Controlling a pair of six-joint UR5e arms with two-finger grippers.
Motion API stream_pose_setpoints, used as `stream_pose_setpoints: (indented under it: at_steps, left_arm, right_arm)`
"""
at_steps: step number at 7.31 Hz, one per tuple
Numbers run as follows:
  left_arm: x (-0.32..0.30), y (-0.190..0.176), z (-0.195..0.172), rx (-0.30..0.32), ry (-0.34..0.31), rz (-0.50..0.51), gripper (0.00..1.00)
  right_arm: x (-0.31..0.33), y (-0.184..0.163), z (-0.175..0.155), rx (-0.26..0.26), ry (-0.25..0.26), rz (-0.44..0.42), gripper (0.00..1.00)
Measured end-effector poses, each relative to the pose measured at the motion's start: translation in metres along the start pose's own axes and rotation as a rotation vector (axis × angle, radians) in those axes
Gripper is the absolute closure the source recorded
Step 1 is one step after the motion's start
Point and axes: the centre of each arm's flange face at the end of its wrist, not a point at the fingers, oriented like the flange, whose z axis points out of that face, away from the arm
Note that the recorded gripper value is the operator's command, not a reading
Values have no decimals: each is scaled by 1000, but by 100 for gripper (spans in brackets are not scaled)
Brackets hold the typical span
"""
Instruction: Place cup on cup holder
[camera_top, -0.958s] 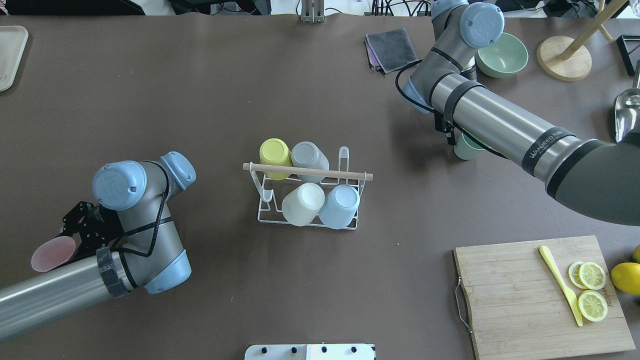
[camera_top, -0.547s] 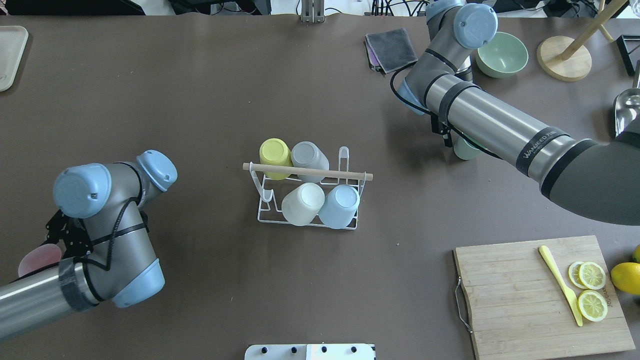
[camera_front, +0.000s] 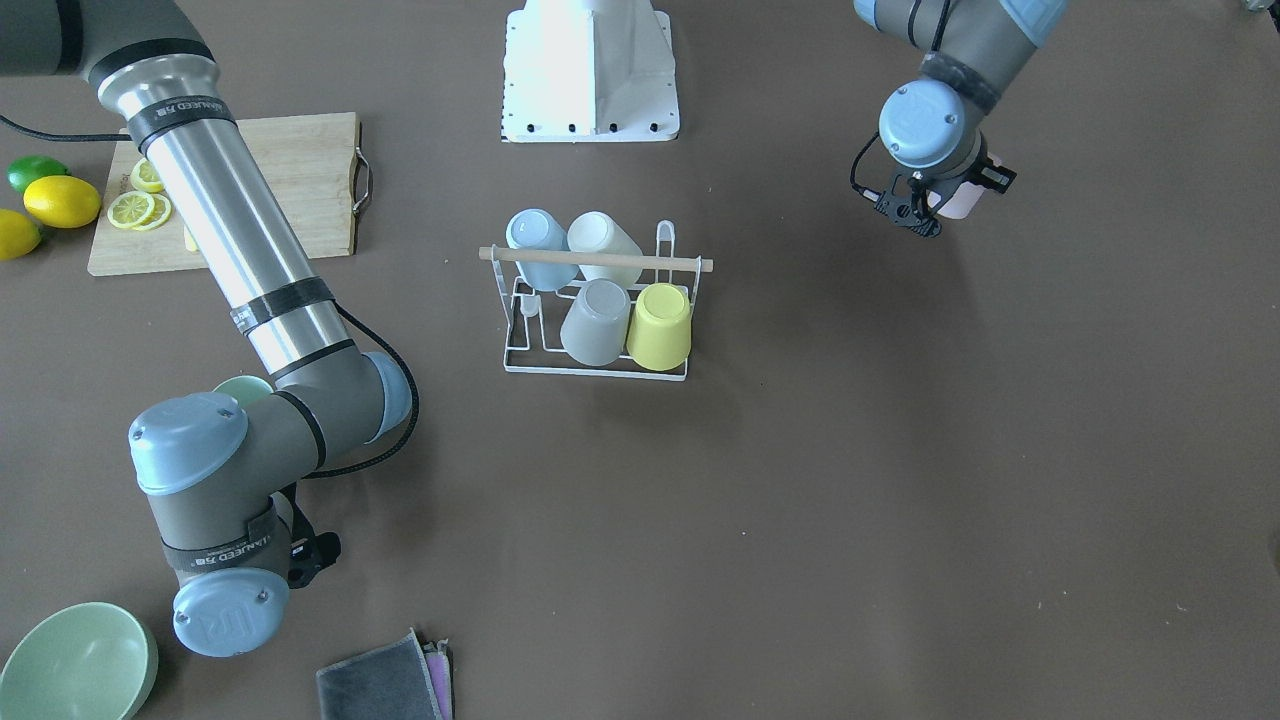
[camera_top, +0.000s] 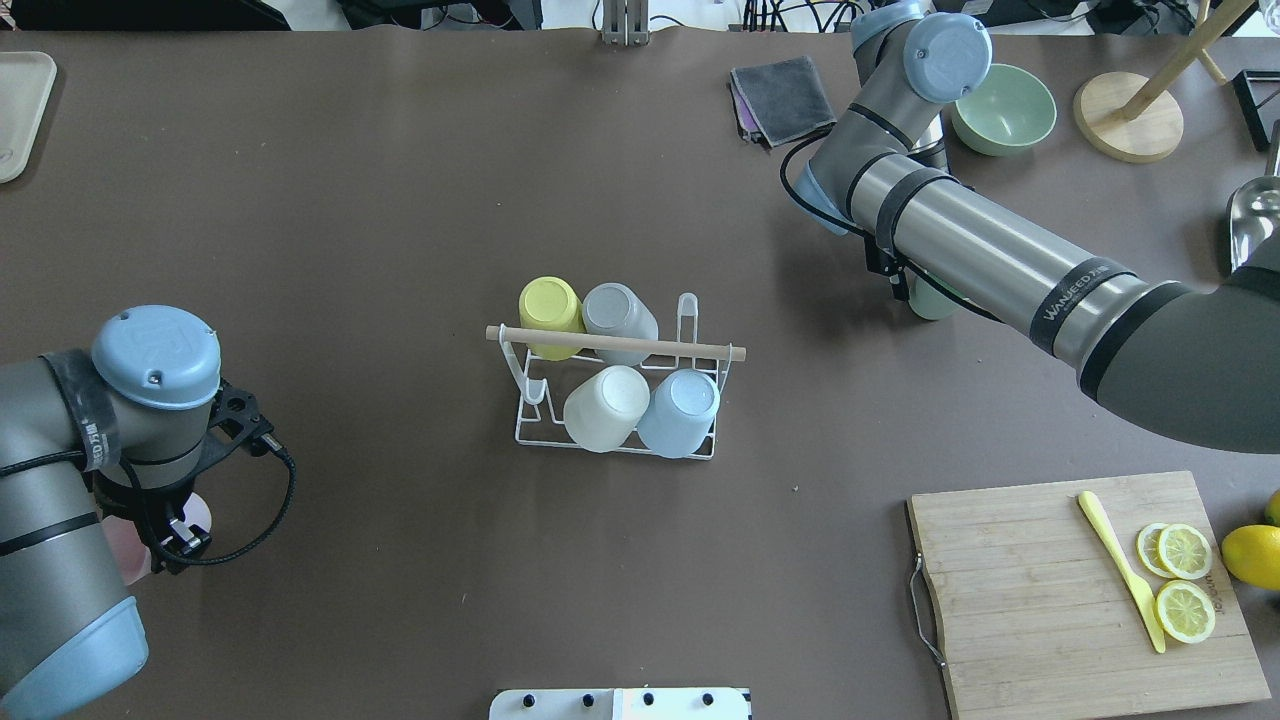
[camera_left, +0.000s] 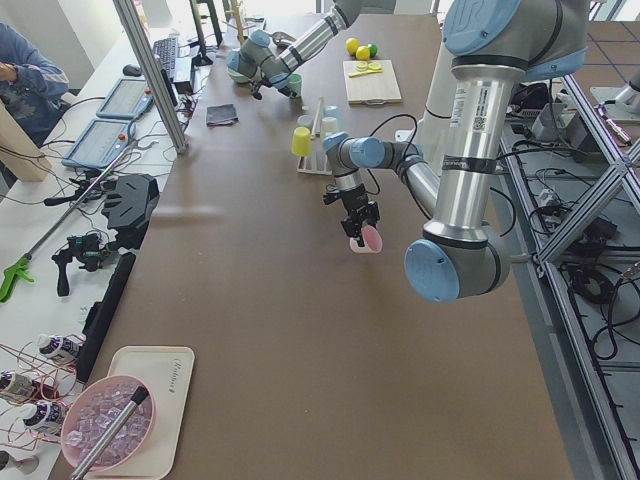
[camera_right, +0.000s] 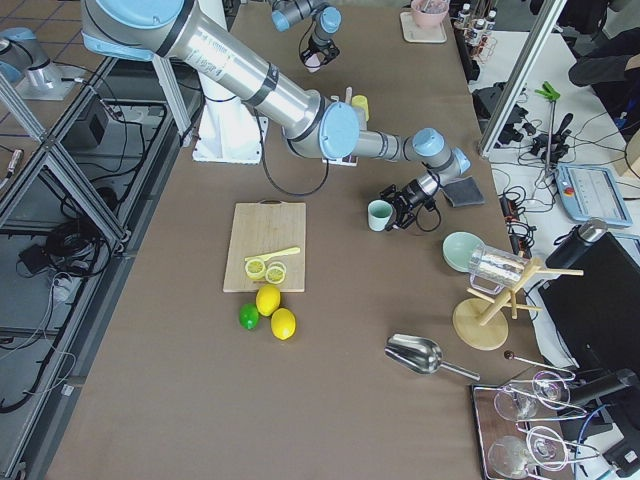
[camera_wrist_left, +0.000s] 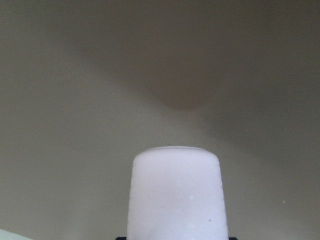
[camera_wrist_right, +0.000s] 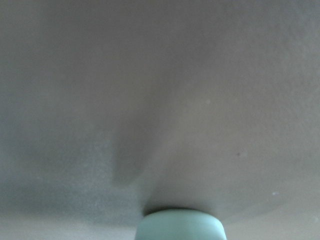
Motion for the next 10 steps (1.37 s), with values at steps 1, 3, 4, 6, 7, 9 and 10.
stream_pose_setpoints:
  at_steps: [1,3,4,6,7,9,10]
  left_arm:
    - [4,6,-11,100,36,-35,69]
    - [7,27,-38,330,112,-75,65]
    - [9,29,-55,478,138,-101,64]
    - [16,29,-92,777,221,-156,62]
    - [19,30,-109,922,256,-164,62]
    - [38,33,-131,1190,273,-164,63]
    - [55,33,-138,1312,270,-175,63]
  right_arm:
    - [1,1,1,-7,2,5,11]
    - [1,2,0,-13,17,7,92]
    - [1,2,-1,-13,20,7,100]
    - [-3,5,-13,-6,19,10,100]
    - [-7,13,-34,6,11,17,100]
    - [-33,34,-90,64,24,-4,100]
    - [-45,51,-120,116,30,-20,100]
